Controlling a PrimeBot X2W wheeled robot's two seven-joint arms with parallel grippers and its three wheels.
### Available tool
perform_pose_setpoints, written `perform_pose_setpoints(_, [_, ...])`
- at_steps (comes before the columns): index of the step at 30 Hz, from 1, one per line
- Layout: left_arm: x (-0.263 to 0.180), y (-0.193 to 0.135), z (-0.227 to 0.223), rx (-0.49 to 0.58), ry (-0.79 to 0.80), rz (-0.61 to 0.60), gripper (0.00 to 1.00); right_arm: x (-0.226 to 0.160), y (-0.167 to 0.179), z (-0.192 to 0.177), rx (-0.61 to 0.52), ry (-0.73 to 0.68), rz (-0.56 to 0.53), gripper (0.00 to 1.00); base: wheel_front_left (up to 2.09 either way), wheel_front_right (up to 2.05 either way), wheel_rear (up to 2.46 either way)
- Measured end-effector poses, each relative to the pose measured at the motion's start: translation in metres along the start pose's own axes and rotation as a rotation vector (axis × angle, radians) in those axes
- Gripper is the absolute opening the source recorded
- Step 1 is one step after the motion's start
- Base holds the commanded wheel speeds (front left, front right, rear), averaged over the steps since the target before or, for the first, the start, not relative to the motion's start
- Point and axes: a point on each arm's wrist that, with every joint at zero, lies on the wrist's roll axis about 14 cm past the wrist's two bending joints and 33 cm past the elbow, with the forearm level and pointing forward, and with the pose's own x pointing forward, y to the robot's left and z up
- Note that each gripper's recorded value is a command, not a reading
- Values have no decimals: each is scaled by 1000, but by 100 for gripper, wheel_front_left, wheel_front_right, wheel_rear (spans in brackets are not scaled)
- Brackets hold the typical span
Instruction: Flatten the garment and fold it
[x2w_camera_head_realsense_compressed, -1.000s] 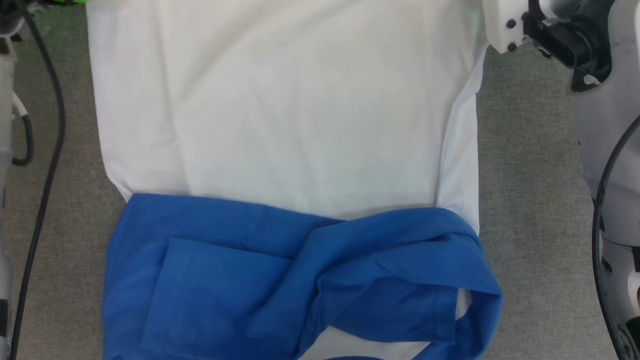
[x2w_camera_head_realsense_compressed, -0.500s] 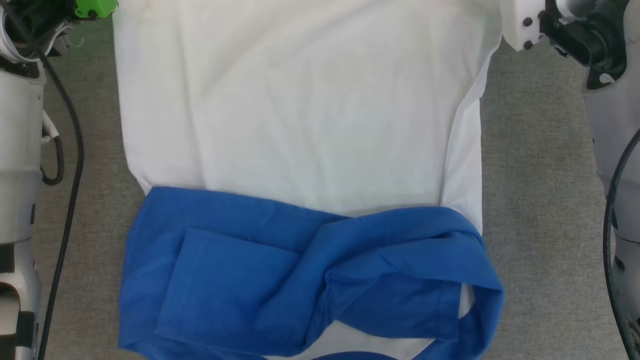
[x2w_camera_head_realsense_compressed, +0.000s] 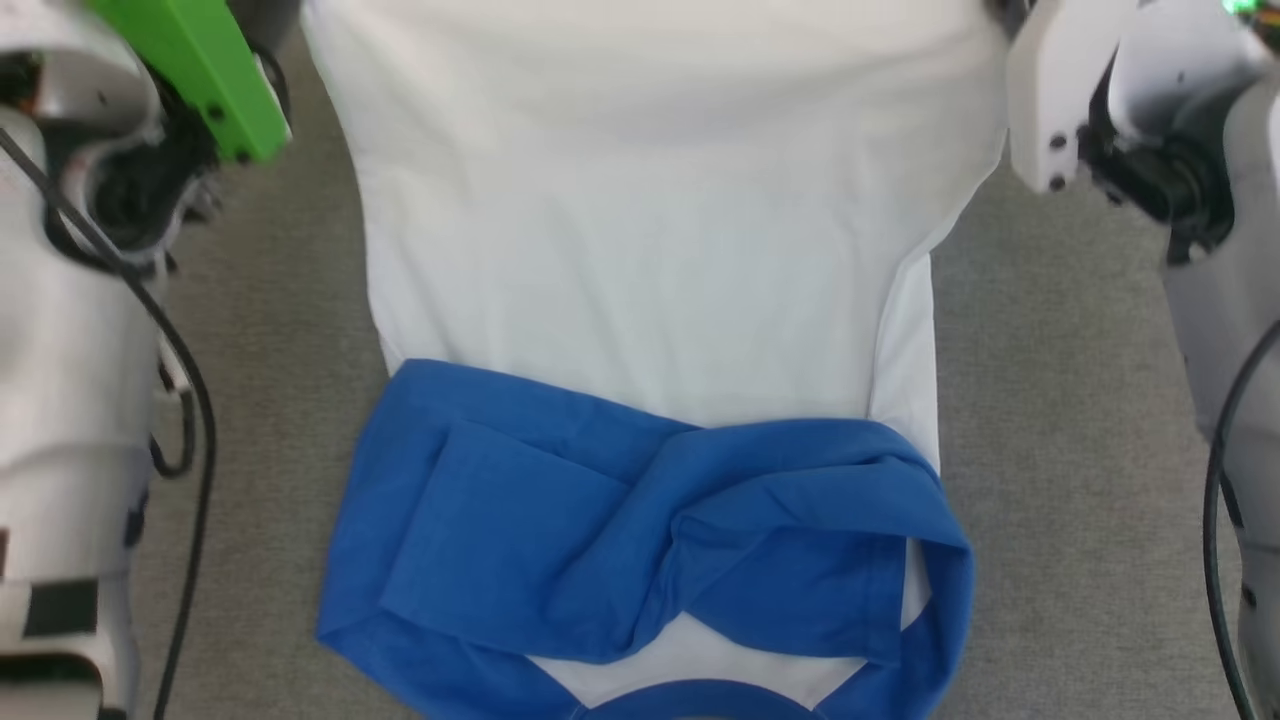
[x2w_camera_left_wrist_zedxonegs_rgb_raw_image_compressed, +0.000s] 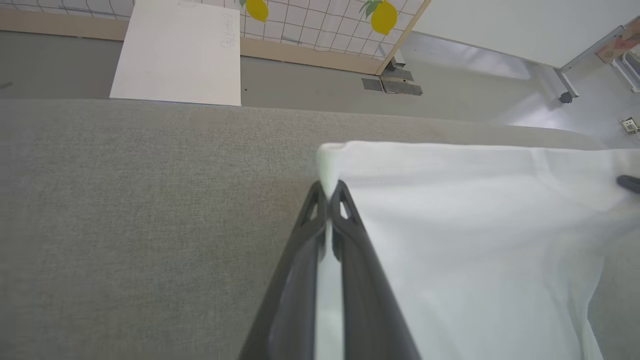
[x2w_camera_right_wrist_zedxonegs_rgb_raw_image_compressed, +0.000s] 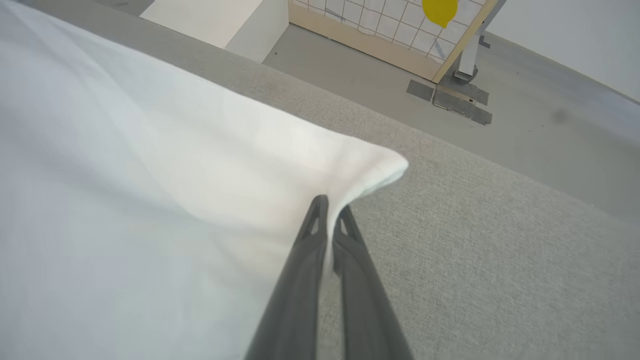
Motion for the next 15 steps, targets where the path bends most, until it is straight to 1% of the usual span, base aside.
perform_pose_setpoints(10, [-88, -36, 1, -14, -123, -74, 0, -72, 20, -8, 53, -80, 59, 0, 0, 0, 0])
perform_pose_setpoints(15, [-131, -51, -14, -6, -144, -81, 0, -106, 33, -16, 87, -115, 90, 0, 0, 0, 0])
